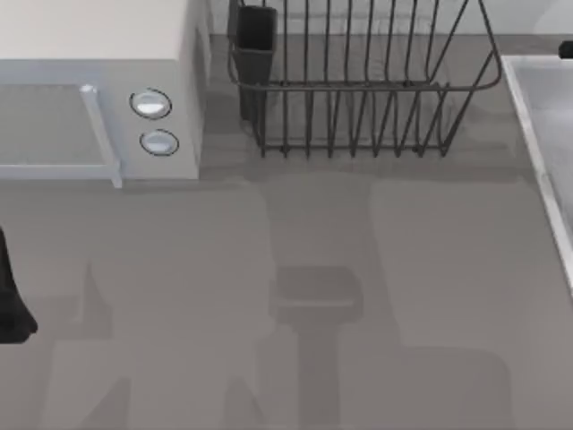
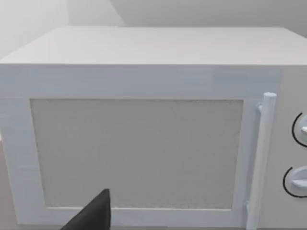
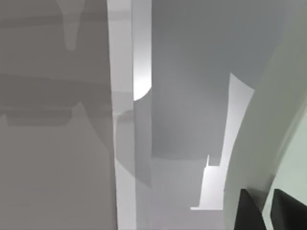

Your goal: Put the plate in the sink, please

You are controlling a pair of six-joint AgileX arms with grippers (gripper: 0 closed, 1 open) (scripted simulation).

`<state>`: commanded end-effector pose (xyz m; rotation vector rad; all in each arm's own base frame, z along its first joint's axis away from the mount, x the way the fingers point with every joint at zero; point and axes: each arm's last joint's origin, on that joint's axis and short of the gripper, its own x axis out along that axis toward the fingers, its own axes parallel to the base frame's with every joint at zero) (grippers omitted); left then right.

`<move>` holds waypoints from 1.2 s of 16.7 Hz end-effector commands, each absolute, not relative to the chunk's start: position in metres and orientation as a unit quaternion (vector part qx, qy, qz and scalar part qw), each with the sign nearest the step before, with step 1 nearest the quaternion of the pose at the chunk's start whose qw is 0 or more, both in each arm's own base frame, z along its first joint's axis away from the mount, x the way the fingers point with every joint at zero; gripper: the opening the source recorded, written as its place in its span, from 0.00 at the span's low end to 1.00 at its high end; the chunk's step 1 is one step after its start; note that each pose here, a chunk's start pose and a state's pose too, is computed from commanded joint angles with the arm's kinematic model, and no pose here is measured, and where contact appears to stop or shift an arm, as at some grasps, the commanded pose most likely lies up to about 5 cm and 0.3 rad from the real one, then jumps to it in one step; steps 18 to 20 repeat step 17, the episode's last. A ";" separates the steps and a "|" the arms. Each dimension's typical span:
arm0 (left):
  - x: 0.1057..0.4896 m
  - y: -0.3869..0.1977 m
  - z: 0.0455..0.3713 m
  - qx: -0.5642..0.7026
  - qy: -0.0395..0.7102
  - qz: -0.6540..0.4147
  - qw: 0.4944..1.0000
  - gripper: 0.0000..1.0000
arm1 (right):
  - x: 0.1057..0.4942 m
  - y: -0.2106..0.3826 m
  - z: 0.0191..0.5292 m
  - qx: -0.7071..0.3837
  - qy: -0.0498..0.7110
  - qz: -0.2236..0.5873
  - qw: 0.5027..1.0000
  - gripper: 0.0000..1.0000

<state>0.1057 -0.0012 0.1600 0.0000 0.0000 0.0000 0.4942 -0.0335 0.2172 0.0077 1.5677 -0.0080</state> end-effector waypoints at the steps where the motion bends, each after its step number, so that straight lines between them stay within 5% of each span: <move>1: 0.106 -0.001 0.160 0.000 0.000 0.000 1.000 1.00 | 0.494 -0.033 0.217 0.003 0.706 -0.004 0.708 0.23; 11: 0.106 -0.001 0.160 0.000 0.000 0.000 1.000 1.00 | 0.494 -0.033 0.217 0.003 0.706 -0.004 0.708 0.98; 20: 0.106 -0.001 0.160 0.000 0.000 0.000 1.000 1.00 | 0.494 -0.033 0.217 0.003 0.706 -0.004 0.708 1.00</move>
